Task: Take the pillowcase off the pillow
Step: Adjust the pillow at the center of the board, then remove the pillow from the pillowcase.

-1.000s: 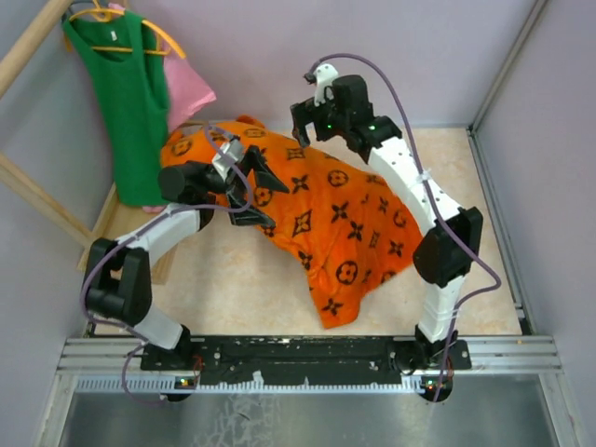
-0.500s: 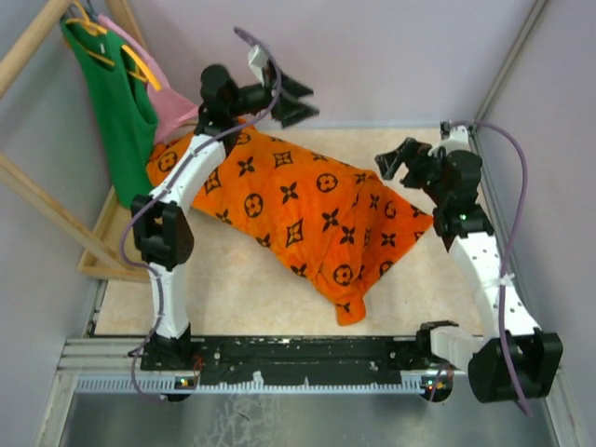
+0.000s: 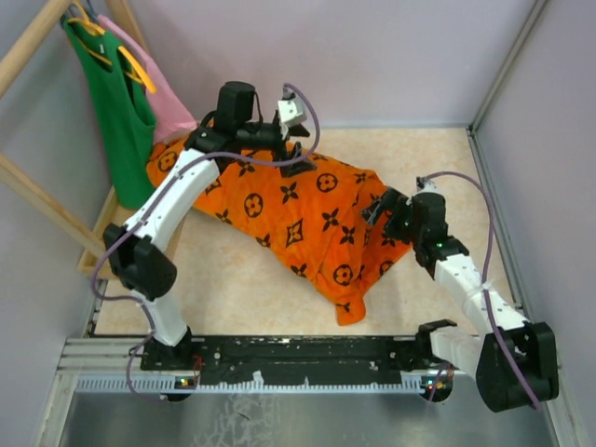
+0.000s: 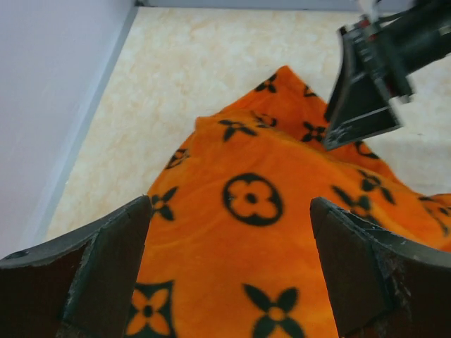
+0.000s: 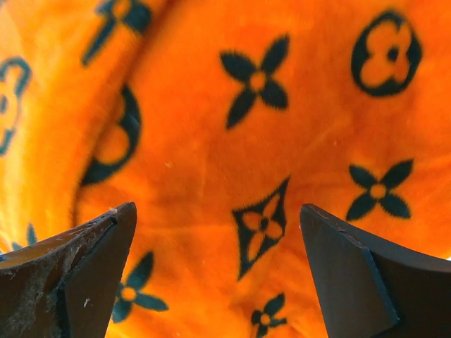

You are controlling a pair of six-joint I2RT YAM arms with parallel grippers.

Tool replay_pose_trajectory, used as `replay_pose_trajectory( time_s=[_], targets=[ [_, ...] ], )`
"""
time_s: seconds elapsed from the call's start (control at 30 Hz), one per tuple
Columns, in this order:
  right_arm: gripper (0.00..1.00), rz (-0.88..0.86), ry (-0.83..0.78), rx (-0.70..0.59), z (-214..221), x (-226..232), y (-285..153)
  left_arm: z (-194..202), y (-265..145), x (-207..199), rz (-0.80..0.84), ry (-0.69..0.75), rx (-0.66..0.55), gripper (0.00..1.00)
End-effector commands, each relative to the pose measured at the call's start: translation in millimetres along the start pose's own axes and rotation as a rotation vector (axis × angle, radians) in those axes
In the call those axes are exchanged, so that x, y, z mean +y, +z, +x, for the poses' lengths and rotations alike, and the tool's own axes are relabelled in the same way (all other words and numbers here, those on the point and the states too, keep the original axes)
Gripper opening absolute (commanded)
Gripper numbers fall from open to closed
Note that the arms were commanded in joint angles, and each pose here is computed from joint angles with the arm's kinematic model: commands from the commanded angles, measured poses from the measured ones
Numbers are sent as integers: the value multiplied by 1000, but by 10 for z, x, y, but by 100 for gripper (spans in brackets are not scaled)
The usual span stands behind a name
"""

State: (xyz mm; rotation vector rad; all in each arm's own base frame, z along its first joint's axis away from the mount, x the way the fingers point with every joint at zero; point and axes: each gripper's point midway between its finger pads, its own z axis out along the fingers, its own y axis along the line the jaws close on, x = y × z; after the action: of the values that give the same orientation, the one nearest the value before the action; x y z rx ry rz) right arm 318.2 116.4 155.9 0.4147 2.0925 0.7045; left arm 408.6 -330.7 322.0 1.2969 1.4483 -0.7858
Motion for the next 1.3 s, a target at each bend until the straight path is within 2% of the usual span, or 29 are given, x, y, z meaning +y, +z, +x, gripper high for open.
replay_pose_trajectory(
  time_s=[0.0, 0.07, 0.17, 0.27, 0.37, 0.4, 0.47, 0.53, 0.6, 0.67, 0.77, 0.87, 0.97, 1.0, 1.03, 1.07, 1.1, 1.13, 1.27],
  targets=[
    [99, -93, 9, -43, 0, 216, -17, -256, 30, -562, 8, 85, -36, 99],
    [99, -106, -8, -37, 32, 243, 9, -120, 276, -661, -115, 90, -5, 99],
    [97, -155, -32, -28, 73, 336, 45, 195, 576, -916, -181, 66, 21, 100],
    [88, -222, -65, 8, 187, 475, 93, 378, 711, -1019, -240, -21, -7, 100],
    [78, -243, -72, 65, 352, 464, 153, 589, 702, -838, -393, -76, -7, 100],
    [71, -244, -68, 75, 396, 440, 159, 709, 678, -724, -472, -95, 16, 98],
    [52, -228, -62, 77, 458, 355, 146, 1003, 569, -461, -661, -125, 95, 90],
    [29, -205, -44, 63, 476, 224, 100, 1259, 408, -244, -817, -148, 170, 82],
    [7, -167, 1, 40, 426, 1, 40, 1413, 231, -122, -901, -194, 204, 76],
    [0, -93, 59, 2, 312, -319, -21, 1425, 104, -106, -887, -235, 176, 74],
    [0, 48, 21, -9, 250, -573, -47, 1381, -117, -89, -820, -322, 98, 68],
    [0, 41, 40, -34, 165, -529, -34, 1409, -457, 19, -816, -459, 16, 68],
    [0, -7, -7, -80, -19, -338, -34, 1335, -610, -54, -753, -485, -51, 77],
    [15, -14, -85, -116, -158, -185, -52, 1302, -617, -103, -729, -478, -63, 79],
    [39, -13, -168, -147, -252, -15, -74, 1288, -617, -138, -711, -478, -68, 81],
    [71, -12, -249, -170, -305, 166, -92, 1290, -606, -174, -691, -477, -65, 83],
    [88, -17, -314, -195, -356, 367, -107, 1311, -597, -185, -685, -481, -59, 83],
    [97, -59, -376, -198, -320, 650, -116, 1364, -585, -182, -691, -492, -45, 83],
    [99, -144, -477, -173, -228, 1349, 9, 1469, -524, -221, -663, -514, -23, 85]
  ],
)
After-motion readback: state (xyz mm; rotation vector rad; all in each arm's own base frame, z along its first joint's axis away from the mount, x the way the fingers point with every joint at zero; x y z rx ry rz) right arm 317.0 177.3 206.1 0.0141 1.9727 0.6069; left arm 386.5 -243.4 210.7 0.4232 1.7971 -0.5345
